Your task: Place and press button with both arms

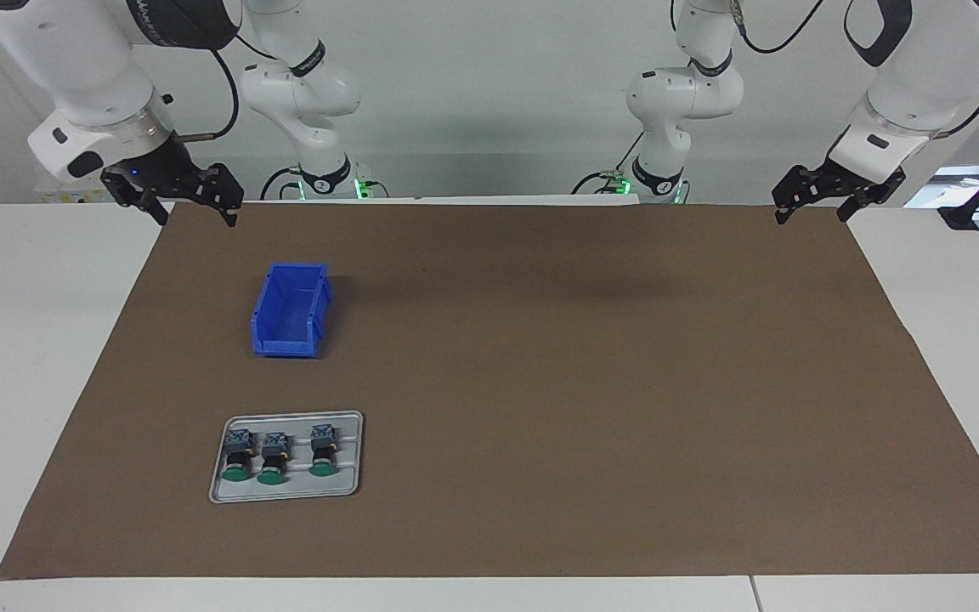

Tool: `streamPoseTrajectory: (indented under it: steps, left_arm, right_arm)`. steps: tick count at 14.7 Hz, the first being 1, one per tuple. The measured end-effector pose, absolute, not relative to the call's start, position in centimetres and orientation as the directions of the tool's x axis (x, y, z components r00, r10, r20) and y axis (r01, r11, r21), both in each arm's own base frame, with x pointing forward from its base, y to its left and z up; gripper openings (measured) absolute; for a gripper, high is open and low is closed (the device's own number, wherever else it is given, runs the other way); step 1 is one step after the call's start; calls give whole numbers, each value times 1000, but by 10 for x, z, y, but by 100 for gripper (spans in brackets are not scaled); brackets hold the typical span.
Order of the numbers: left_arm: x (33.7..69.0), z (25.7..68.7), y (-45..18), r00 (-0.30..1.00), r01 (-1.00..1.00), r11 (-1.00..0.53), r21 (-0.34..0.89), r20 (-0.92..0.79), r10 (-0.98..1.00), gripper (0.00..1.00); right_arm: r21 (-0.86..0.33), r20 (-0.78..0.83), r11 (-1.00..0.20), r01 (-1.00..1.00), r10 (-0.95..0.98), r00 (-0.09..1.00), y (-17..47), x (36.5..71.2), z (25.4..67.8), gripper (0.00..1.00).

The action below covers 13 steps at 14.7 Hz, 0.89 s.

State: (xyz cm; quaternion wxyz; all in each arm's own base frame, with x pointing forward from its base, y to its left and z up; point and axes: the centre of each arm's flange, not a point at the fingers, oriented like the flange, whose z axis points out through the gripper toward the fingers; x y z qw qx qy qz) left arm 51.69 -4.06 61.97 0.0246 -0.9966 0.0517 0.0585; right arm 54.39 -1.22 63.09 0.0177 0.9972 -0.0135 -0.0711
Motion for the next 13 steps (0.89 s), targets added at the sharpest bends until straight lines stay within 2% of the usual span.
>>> streamPoseTrajectory:
  steps: [10, 13]
  left_arm:
    - [517, 620, -41, 988, -106, -993, -43, -119, -100, 100]
    - [517, 620, -41, 988, -106, -993, -43, -119, -100, 100]
  right_arm:
    - [23, -145, -1000, 19, 15, 989, -11, 544, 630, 100]
    - [2, -75, -997, 79, 79, 994, 1, 557, 628, 100]
